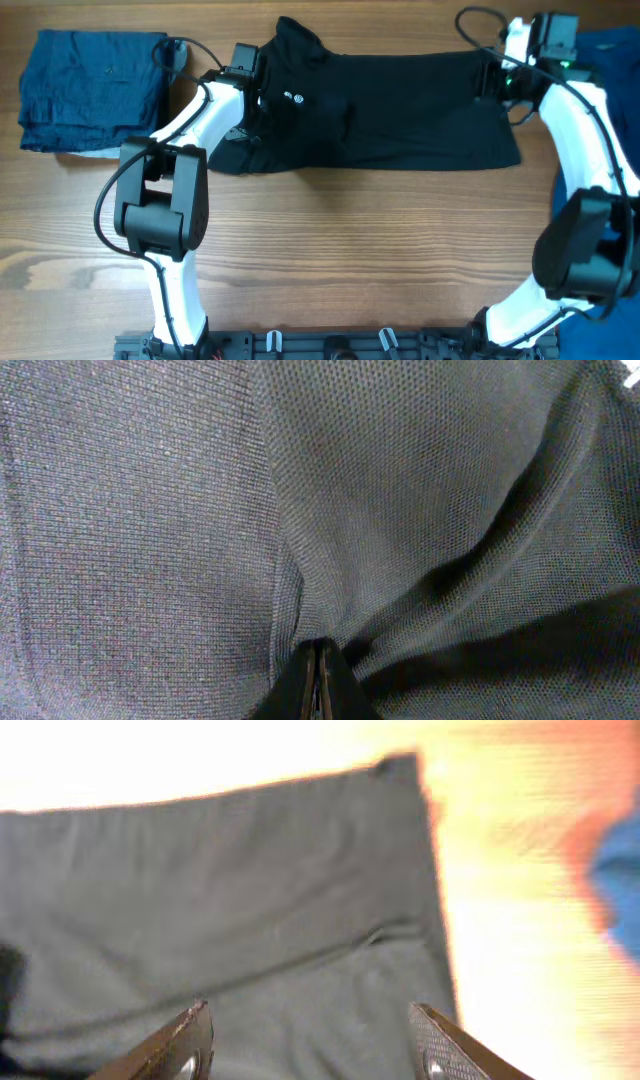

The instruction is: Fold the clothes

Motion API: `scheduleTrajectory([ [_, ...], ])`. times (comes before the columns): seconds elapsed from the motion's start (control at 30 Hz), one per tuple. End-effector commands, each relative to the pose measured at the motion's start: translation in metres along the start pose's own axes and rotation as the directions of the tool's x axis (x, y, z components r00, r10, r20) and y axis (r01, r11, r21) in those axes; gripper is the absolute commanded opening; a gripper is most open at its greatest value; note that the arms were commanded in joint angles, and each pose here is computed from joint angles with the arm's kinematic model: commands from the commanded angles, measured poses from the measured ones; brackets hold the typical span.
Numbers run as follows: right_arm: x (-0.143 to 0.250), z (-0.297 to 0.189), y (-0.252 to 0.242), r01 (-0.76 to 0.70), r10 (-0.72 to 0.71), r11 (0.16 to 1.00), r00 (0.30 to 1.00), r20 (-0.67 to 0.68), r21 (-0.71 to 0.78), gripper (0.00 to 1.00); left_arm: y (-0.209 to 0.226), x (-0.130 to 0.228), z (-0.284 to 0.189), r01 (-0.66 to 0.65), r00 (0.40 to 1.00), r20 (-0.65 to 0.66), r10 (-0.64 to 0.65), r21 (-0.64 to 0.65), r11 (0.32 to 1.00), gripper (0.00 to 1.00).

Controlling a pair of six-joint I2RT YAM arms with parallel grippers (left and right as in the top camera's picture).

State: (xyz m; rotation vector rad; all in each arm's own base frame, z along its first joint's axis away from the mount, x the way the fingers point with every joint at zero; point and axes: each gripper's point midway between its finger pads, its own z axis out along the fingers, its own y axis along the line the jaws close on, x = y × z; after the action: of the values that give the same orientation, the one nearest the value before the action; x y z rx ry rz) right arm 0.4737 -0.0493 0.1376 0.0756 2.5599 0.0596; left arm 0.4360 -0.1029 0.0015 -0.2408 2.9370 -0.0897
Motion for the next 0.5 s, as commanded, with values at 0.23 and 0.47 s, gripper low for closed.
scheduleTrajectory([
  [0.23, 0.032, 0.070, -0.030, 0.016, -0.013, 0.999, 0.994, -0.111, 0.028, 0.45, -0.005, -0.023, -0.079, 0.002, 0.988, 0.153, -0.012, 0.066, 0.998, 0.23],
  [0.47, 0.096, 0.108, -0.027, -0.043, 0.046, 0.999, 0.953, -0.298, 0.015, 0.12, 0.015, -0.051, -0.076, 0.112, 0.968, 0.216, -0.131, 0.098, 0.989, 0.30],
])
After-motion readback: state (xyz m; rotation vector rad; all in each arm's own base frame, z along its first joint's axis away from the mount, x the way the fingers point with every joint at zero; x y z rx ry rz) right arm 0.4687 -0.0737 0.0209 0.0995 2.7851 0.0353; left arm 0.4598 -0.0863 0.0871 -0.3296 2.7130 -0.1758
